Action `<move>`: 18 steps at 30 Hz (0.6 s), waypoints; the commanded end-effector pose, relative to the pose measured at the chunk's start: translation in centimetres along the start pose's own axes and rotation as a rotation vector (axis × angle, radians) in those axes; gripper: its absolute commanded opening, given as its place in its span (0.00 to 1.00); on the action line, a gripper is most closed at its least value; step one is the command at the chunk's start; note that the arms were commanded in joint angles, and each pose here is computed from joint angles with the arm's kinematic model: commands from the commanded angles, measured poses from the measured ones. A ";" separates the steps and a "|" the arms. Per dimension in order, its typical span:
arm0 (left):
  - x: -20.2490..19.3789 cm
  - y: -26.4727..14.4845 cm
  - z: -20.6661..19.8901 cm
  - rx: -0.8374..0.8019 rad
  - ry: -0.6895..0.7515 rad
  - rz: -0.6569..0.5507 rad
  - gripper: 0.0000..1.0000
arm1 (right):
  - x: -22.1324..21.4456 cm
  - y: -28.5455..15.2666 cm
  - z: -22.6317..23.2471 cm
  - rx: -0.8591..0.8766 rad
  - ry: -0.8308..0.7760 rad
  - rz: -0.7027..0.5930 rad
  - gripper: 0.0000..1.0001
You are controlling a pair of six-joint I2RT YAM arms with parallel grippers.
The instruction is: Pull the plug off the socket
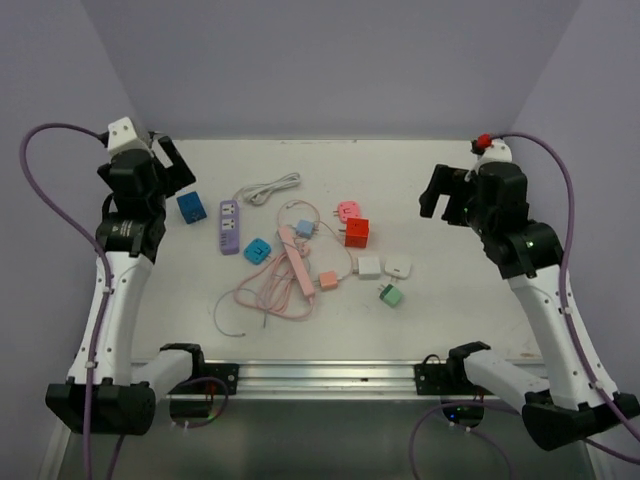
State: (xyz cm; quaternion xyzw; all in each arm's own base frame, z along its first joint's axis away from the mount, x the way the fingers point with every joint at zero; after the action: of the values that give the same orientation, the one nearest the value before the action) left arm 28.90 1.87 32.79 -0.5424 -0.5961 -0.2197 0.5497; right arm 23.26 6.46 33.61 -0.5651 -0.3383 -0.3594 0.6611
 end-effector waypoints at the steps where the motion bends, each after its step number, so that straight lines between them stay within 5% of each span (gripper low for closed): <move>1: 4.6 -4.8 -0.2 -0.057 0.037 -0.094 1.00 | 2.8 -4.2 -2.1 -0.135 -0.052 -0.158 0.99; 11: 13.7 -15.3 -0.5 -0.165 0.010 -0.381 1.00 | 6.7 -10.8 -4.5 -0.335 -0.061 -0.371 0.99; 18: 15.7 -18.6 0.6 -0.127 -0.018 -0.475 1.00 | 7.6 -12.6 -4.7 -0.371 -0.057 -0.416 0.99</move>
State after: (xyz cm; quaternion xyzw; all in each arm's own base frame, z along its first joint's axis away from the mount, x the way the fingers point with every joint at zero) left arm 15.77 2.48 52.94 -0.4352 -0.7016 -0.3809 0.4164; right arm 17.13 0.71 45.06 -0.5835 -0.4040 -0.5171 0.4785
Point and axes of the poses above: each gripper's point midway between its finger pads, its own y axis out along the fingers, its own z axis along the line the jaws close on, x = y × z, the point moved 7 cm from there along -y, back along the fingers, and after that the axes turned 6 degrees about -y, right-handed, at the moved point
